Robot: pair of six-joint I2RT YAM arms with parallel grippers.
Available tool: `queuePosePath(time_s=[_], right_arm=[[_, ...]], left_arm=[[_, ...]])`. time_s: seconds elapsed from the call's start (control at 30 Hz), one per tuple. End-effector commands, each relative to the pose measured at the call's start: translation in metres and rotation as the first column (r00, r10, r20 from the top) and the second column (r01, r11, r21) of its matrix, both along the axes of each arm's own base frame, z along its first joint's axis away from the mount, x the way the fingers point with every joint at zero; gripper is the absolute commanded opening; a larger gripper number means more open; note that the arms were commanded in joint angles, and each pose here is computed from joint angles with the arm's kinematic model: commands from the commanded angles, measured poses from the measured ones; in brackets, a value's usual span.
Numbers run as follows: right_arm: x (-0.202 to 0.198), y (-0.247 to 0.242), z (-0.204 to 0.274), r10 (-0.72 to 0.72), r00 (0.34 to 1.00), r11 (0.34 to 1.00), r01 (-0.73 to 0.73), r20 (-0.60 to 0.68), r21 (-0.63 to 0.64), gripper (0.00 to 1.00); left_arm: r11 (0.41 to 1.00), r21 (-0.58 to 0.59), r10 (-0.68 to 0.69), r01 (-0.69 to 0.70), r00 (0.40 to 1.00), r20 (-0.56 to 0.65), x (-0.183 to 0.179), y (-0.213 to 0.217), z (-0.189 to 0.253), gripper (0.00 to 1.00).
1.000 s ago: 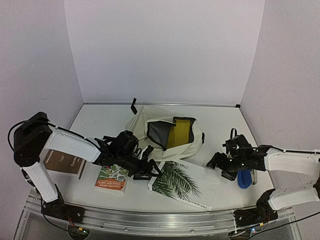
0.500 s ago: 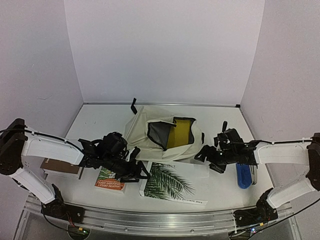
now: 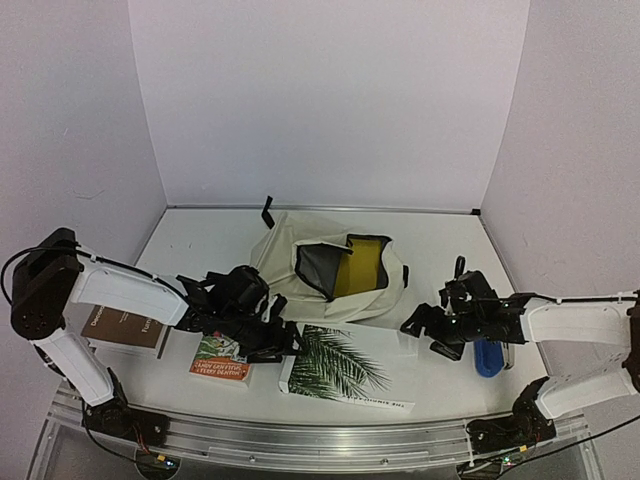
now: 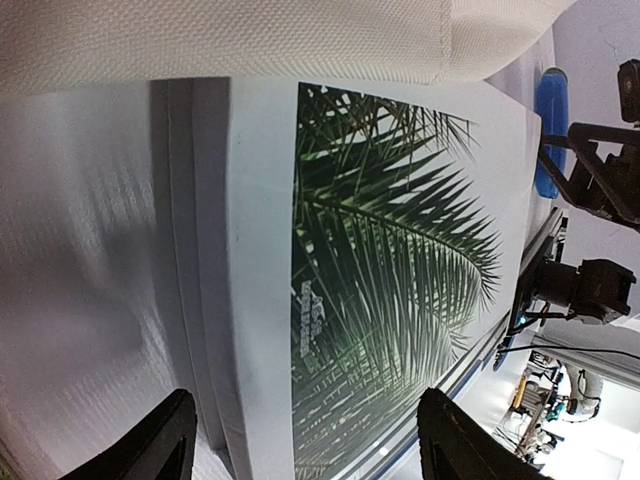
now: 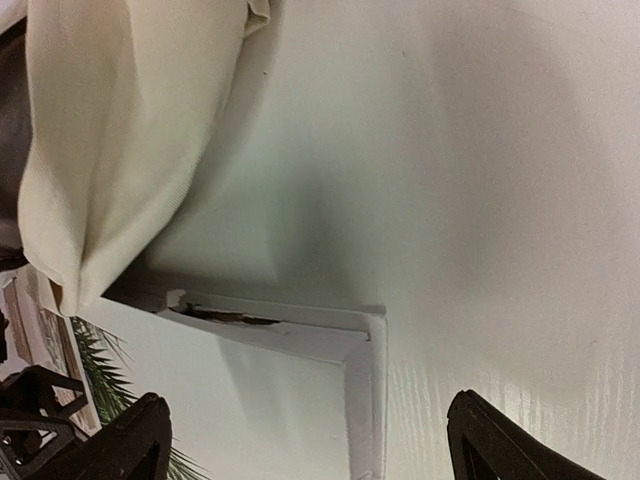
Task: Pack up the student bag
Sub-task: Adjust the book at the center of the board.
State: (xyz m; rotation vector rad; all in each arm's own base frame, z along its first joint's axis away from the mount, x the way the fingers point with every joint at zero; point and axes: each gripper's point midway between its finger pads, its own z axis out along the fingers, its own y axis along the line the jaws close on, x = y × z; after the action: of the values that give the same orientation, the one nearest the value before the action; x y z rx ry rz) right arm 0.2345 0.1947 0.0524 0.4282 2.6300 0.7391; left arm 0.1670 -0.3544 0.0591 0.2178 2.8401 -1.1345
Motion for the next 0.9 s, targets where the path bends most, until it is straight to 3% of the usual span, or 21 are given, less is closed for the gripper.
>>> queuePosePath(time_s=[0.0,0.4,0.63,0.87], right_arm=[[-0.013,0.002,-0.002,0.035,0.999,0.999,-0.034,-0.027,0.022,0.91],[-0.023,0.001,-0.029,0.074,0.994,0.997,-0.075,-0.081,-0.006,0.66],[-0.024,-0.011,-0.043,0.025,0.995,0.998,-0.031,-0.098,-0.057,0.44],[-0.027,-0.023,-0.051,-0.023,0.995,0.996,0.014,-0.102,-0.088,0.3]], left_arm=[[0.999,-0.052,-0.013,0.015,0.999,0.044,0.013,-0.018,0.012,0.76],[0.999,-0.035,0.02,-0.019,0.999,0.029,0.018,-0.016,-0.002,0.77],[0.997,-0.05,0.057,-0.056,0.998,0.026,0.022,-0.01,0.0,0.77],[0.993,-0.094,0.078,-0.078,0.997,0.002,0.025,-0.009,0.001,0.78]])
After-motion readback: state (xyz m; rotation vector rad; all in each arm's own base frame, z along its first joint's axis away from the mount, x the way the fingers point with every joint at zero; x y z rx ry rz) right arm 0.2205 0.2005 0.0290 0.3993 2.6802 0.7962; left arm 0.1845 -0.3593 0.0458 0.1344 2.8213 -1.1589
